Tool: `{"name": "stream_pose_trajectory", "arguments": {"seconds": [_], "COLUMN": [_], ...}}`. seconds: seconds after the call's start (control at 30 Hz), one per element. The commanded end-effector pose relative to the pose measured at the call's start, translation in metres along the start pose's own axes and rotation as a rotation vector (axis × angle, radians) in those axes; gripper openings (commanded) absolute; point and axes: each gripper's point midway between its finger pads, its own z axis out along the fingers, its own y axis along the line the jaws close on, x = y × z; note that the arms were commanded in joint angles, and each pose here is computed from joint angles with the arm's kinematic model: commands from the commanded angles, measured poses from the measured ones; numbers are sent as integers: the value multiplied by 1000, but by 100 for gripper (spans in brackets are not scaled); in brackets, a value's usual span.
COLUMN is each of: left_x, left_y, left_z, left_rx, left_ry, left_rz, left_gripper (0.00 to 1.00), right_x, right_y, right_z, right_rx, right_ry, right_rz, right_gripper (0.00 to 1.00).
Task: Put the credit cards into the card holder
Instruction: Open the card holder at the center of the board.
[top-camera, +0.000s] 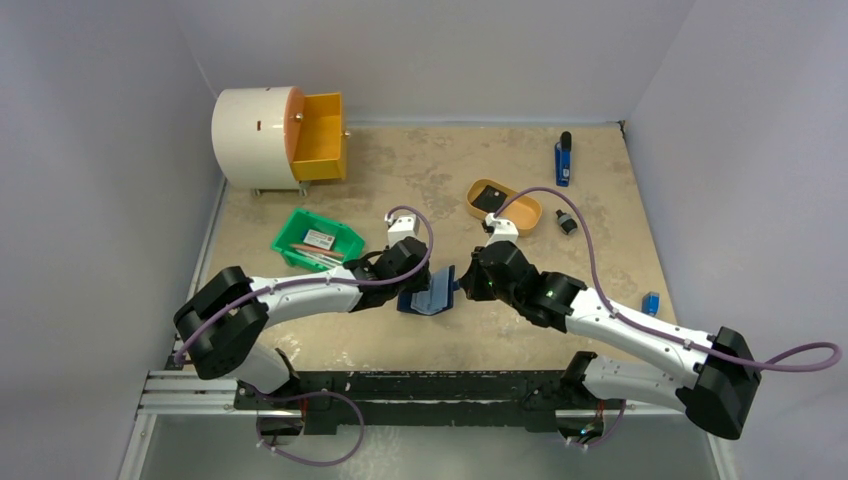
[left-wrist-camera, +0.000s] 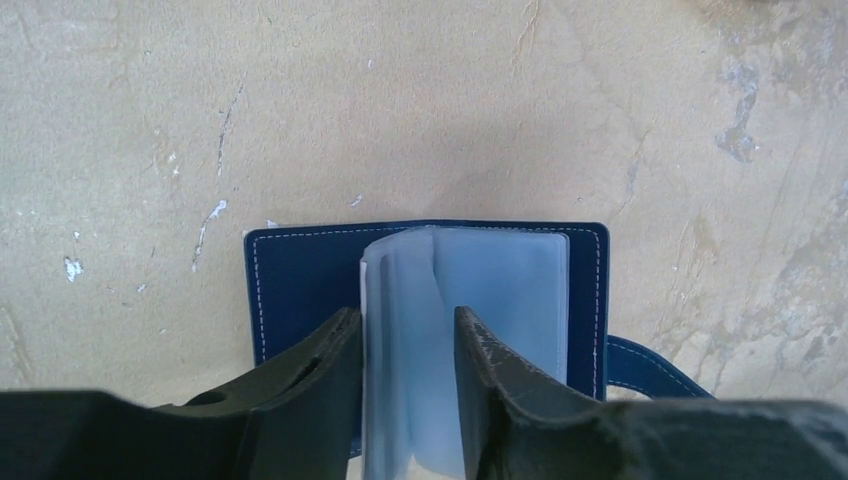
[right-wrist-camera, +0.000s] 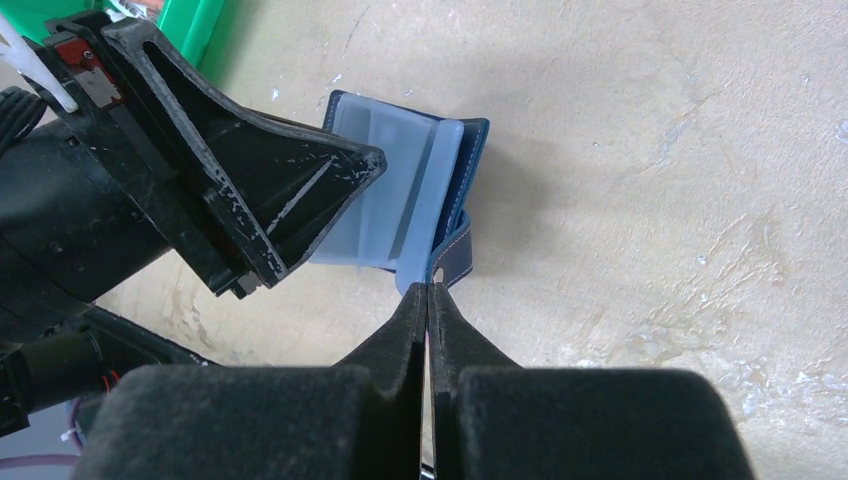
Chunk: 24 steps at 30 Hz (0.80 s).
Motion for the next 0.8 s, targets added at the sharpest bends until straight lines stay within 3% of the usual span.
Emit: {"name": "stream_pose_trajectory", "arguments": {"seconds": [0.0,0.37,0.5,0.67,0.7,0.77], "left_x": [-9,-9,-10,-12,-12,-12], "left_y": [-5,-7,-9,-11,-11,-11], "left_z": [-5,-4,-5,-5,-5,-4], "left_rx": [20,25,26,29,25,20], "left_ry": [-32,-28,-27,-29,-27,-23], "left_rz": [13,15,14,9,10,9], "left_gripper": [34,15,2,0,0,0], "right_x": [-9,13,27,45,46,46], "right_y": [3,-20,-36,-53,-56,-61], "right_z": [-3,2,7,13,13,11], "right_rx": [-13,52,125,180,188,203], "right_ry": [-35,5,37,95,100,108], "right_rz": [15,24,45,86,95,108], "right_gripper": [0,0,0,0,4,22]}}
